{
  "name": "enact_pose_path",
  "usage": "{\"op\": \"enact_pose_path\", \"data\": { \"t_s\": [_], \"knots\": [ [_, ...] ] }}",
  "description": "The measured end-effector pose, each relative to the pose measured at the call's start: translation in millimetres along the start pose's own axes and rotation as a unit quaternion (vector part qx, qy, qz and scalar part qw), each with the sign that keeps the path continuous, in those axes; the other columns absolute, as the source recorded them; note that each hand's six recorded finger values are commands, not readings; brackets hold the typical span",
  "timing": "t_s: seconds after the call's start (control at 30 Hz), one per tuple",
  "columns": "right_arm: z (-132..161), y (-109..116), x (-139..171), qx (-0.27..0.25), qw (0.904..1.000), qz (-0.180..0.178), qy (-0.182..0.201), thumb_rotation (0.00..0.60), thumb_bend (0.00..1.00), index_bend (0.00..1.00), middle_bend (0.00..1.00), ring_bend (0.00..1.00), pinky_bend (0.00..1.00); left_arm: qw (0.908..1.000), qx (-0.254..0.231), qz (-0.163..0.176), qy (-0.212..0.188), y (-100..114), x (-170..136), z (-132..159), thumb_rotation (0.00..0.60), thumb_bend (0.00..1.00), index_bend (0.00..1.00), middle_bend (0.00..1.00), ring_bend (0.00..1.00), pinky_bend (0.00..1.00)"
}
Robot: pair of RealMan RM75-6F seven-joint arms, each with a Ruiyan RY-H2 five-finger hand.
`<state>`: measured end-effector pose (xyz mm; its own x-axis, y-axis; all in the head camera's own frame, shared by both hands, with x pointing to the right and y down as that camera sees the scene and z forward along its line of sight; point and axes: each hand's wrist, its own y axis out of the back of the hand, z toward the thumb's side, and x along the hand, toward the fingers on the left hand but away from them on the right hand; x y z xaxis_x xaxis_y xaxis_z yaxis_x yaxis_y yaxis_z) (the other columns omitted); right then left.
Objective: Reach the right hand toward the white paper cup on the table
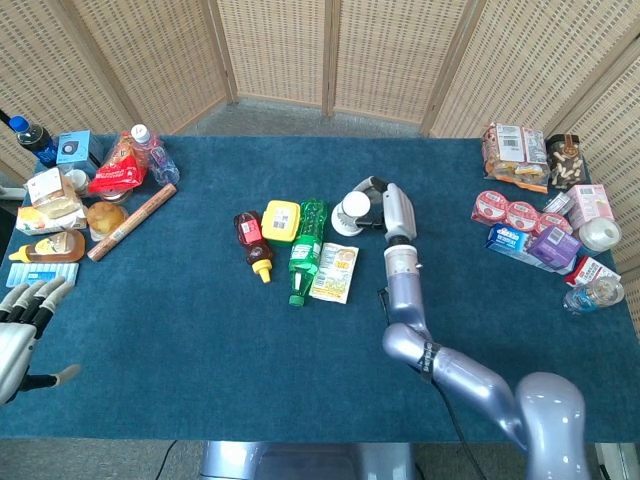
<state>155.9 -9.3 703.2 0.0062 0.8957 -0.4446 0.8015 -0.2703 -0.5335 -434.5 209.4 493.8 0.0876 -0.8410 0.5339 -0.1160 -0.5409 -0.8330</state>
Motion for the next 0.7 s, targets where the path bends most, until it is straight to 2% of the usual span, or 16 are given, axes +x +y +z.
{"op": "enact_pose_path", "data": {
  "t_s": [0.27, 0.53, 0.7],
  "knots": [
    [15.2, 46.8, 38.3, -0.024, 0.999, -0.018, 0.034, 0.6, 0.0, 0.55, 0.67, 0.41, 0.37, 0.9999, -0.004, -0.001, -0.009, -0.3, 0.4, 5.0, 0.6, 0.0, 0.0, 0.0, 0.0, 0.0],
    [2.5, 94.9, 87.9, -0.022, 0.9983, -0.039, 0.037, 0.6, 0.0, 0.55, 0.67, 0.41, 0.37, 0.9998, -0.007, -0.001, -0.016, 0.2, -0.7, 8.6, 0.6, 0.0, 0.0, 0.0, 0.0, 0.0],
    [-8.9, 106.5, 106.0, -0.003, 0.9984, -0.041, 0.037, 0.6, 0.0, 0.55, 0.67, 0.41, 0.37, 0.9998, -0.006, -0.004, -0.018, -1.0, -1.5, 10.0, 0.6, 0.0, 0.0, 0.0, 0.0, 0.0]
  ]
}}
